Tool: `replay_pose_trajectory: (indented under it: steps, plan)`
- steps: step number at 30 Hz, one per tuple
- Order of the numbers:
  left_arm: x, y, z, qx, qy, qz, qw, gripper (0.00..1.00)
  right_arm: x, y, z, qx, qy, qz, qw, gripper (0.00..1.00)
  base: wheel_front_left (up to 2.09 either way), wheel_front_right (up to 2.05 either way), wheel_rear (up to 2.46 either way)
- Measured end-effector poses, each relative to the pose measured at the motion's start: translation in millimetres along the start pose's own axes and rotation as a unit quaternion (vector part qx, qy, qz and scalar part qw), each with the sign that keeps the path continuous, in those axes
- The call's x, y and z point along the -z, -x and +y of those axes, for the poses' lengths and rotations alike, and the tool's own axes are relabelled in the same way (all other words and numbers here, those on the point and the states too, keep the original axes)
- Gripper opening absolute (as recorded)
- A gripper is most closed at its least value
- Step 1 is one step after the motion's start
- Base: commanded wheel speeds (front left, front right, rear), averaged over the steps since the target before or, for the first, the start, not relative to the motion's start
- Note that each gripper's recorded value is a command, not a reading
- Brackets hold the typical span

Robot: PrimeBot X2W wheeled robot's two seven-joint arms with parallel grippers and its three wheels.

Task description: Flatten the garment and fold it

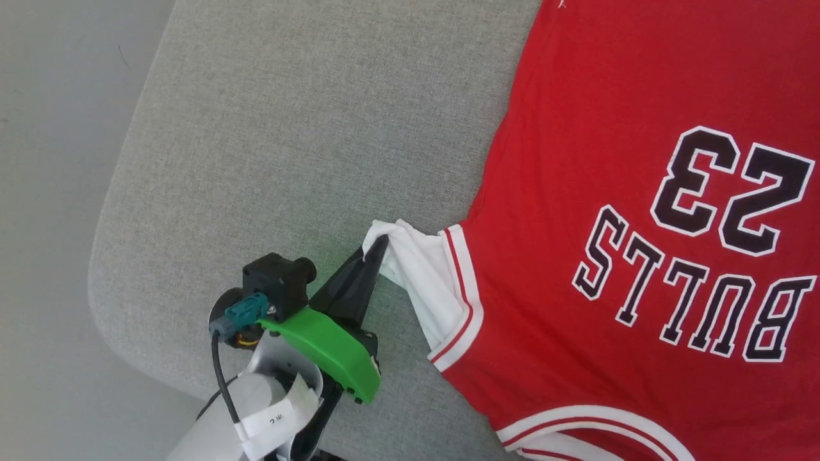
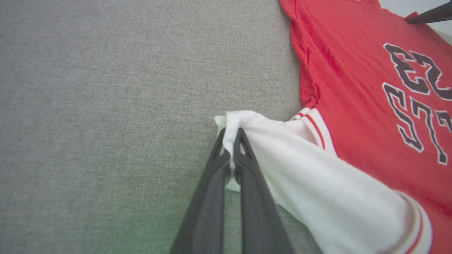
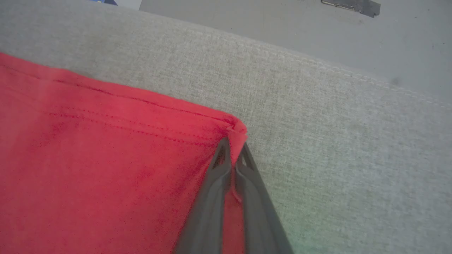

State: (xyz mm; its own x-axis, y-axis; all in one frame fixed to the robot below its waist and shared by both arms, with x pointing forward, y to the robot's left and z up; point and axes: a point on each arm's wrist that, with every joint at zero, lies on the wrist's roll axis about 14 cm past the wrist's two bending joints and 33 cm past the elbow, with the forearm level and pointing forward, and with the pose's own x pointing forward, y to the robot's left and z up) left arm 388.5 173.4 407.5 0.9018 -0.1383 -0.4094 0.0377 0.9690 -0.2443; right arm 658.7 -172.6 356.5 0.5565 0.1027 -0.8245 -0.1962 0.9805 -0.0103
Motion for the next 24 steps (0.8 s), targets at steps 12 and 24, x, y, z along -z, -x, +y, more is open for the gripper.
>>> replay_pose_trajectory:
  steps: [12, 24]
  plan:
    - [-13.0, 10.2, -6.1, 0.011, -0.001, -0.019, 1.0, 0.0, 35.1, 38.2, -5.4, 0.004, 0.019, 0.019, 1.0, 0.0, 0.0, 0.0, 0.0]
    - [-18.6, 32.9, -17.5, 0.027, 0.011, -0.032, 0.999, 0.0, 119.5, 106.3, -27.2, -0.002, -0.02, 0.047, 0.999, 0.0, 0.0, 0.0, 0.0]
